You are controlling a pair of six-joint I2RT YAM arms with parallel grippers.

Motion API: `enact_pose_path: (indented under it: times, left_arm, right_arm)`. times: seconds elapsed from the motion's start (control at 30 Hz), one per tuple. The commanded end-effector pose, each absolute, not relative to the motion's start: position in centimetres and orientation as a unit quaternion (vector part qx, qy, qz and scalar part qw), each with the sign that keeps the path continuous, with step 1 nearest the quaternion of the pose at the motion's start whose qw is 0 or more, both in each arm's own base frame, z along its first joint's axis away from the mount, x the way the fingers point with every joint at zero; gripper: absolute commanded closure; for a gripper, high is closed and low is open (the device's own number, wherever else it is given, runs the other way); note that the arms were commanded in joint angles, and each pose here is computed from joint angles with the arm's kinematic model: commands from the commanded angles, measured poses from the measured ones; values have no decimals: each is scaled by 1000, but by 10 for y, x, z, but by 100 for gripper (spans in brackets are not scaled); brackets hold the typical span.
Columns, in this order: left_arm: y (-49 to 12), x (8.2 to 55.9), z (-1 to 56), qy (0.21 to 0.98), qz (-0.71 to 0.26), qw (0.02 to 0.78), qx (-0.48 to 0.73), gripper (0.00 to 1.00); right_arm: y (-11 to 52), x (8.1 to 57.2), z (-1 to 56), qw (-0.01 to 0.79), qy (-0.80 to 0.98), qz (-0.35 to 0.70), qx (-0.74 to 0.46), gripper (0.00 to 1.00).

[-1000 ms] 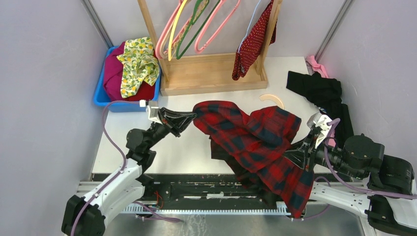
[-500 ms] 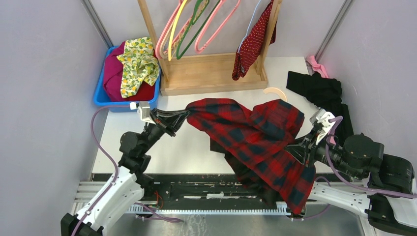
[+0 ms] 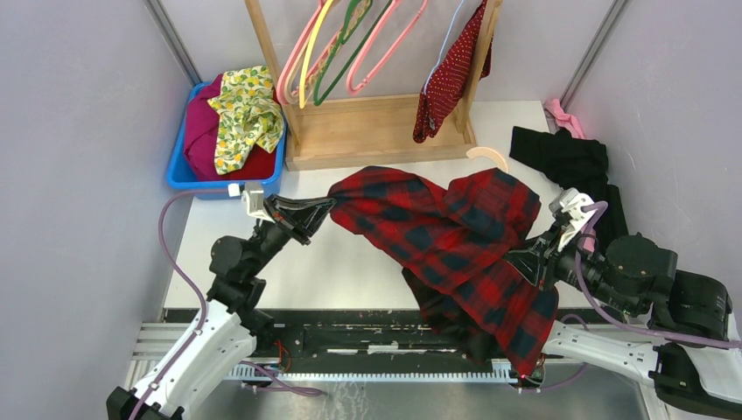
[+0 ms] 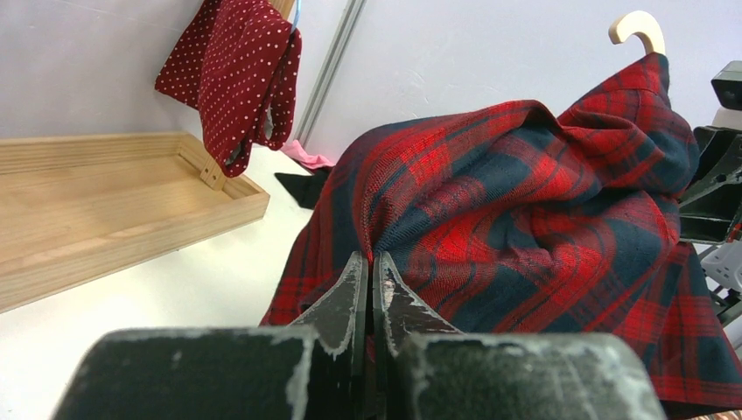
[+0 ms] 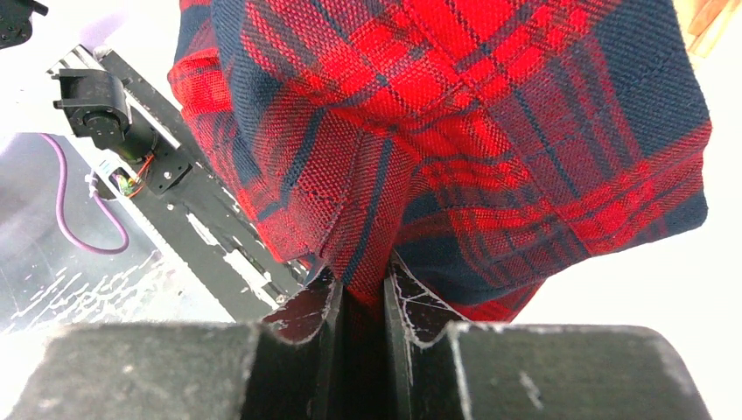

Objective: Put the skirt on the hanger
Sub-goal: Hang the skirt on the hanger.

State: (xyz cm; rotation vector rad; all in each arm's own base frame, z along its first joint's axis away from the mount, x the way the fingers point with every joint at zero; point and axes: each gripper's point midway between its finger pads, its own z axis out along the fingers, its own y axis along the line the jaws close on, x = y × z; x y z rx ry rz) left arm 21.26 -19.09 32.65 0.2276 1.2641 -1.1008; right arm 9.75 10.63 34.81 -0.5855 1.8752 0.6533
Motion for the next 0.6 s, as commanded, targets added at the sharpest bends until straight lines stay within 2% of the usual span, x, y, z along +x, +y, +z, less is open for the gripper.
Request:
enact_pose_path:
  times: [0.0,0.1,0.17,0.3,0.43,0.53,0.57]
  left_arm:
    - [-191,219,323,572,-492,651,80,96]
    - [-195,238,298,623,-475,619,54,93]
    - [-195,254,279,663,-454,595,27,87]
    - [-195,273,252,720,-415,556,3,69]
    - [-186,279,249,739,-385,552,-18,60]
    - [-172,279,254,749,-353,560,-38,48]
    - [-167,278,256,751,-344,562,-43,47]
  right_arm:
    - [113,114,406,585,725,310,-188,99]
    - [120,116,408,582,726,310,-194,99]
    - [124,118,409,580,728,307,-199,99]
    - [134,123,415,576,732,301,-205,99]
    - [140,131,423,578,736,288,-203,99]
    - [147,139,431,580,740,276,-200,99]
    - [152,142,434,580,742,272,-200,99]
